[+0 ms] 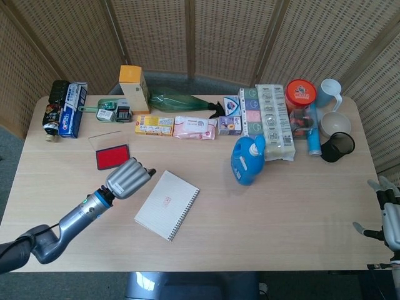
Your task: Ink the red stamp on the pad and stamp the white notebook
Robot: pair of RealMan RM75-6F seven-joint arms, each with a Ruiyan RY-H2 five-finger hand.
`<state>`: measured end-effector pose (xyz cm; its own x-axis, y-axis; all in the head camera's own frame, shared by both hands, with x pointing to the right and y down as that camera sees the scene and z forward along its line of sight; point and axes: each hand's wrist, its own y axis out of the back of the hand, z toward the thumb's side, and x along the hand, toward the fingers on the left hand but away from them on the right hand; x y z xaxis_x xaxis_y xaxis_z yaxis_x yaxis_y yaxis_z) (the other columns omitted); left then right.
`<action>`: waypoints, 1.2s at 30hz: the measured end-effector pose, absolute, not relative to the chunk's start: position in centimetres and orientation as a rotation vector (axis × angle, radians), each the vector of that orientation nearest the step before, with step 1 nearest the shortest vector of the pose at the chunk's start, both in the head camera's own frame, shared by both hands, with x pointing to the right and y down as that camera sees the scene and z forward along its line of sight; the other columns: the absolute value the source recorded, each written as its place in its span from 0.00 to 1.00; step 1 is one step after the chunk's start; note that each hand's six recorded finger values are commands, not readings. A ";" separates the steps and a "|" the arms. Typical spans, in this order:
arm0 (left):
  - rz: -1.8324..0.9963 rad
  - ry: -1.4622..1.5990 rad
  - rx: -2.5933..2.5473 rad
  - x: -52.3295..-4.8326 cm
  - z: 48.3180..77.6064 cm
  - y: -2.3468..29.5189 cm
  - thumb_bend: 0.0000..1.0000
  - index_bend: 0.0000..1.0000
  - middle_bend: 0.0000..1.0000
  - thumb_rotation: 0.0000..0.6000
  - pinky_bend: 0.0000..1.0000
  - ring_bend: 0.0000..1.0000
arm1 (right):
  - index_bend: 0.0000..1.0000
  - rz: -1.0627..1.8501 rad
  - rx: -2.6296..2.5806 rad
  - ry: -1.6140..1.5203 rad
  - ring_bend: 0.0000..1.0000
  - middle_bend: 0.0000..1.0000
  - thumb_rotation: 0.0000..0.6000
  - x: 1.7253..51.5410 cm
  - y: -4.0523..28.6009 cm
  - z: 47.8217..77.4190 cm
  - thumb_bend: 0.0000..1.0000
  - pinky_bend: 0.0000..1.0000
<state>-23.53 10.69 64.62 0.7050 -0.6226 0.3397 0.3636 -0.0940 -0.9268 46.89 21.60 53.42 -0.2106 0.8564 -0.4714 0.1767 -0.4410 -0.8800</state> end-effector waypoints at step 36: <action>-1.138 0.079 -1.490 -29.4 73.2 14.5 0.32 0.63 1.00 1.00 1.00 1.00 | 0.12 1.714 -1.531 -1.216 0.00 0.00 1.00 46.9 21.6 53.7 0.00 0.00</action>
